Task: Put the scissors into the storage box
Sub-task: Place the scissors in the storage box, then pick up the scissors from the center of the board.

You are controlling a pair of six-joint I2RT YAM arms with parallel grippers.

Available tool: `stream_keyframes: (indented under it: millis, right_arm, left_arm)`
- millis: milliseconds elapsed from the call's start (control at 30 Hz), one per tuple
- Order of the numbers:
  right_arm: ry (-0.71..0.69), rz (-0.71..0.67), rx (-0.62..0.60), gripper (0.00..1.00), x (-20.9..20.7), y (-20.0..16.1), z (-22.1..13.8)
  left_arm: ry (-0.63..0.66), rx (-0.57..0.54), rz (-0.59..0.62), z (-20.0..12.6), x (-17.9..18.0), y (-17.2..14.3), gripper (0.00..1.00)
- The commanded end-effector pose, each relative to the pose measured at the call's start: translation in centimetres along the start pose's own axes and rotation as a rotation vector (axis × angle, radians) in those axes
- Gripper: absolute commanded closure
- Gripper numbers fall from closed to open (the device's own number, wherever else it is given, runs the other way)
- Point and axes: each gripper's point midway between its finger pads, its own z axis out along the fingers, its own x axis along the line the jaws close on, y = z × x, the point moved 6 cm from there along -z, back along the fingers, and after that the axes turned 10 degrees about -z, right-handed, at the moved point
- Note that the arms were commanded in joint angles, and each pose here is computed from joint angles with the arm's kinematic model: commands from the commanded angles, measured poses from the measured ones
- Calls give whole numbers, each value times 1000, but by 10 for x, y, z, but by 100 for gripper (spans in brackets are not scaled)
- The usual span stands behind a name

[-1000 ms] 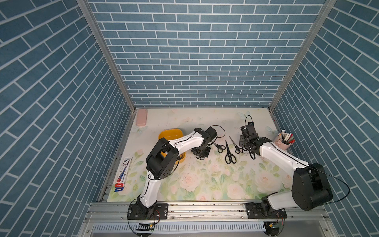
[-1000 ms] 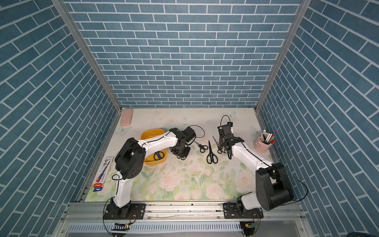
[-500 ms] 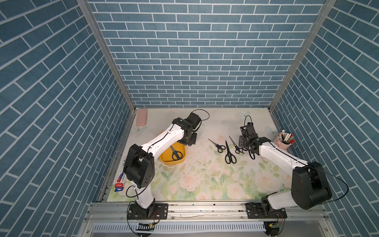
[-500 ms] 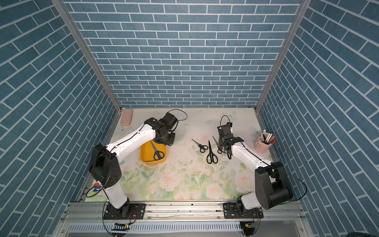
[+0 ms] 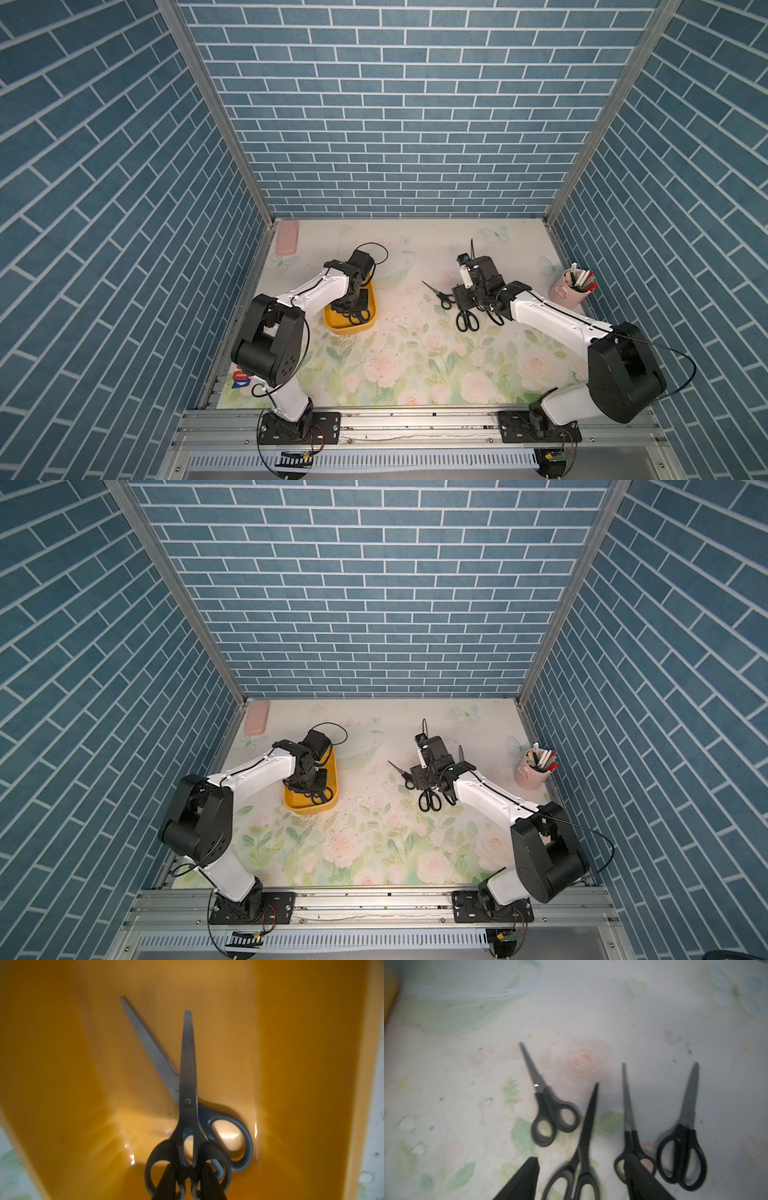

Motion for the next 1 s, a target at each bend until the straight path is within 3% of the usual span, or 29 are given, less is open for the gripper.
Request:
stream_keyframes:
  millis: [0, 67, 233, 467, 700, 967]
  right_arm:
    - [66, -158, 16, 34, 10, 6, 12]
    - [87, -190, 56, 38, 13, 6, 23]
    - [63, -232, 81, 43, 10, 12, 38]
    - [97, -272, 168, 58, 12, 8, 65]
    - [96, -233, 212, 59, 4, -3, 74]
    - [180, -232, 237, 64, 14, -18, 80]
  left_arm:
    - [-60, -79, -19, -8, -12, 21, 66]
    - [-88, -126, -25, -21, -16, 29, 55]
    - [-128, -203, -35, -51, -16, 44, 45]
    - [-200, -279, -109, -71, 7, 48, 45]
    - [-252, -289, -186, -70, 36, 41, 45]
    - [-242, -252, -182, -57, 38, 35, 45]
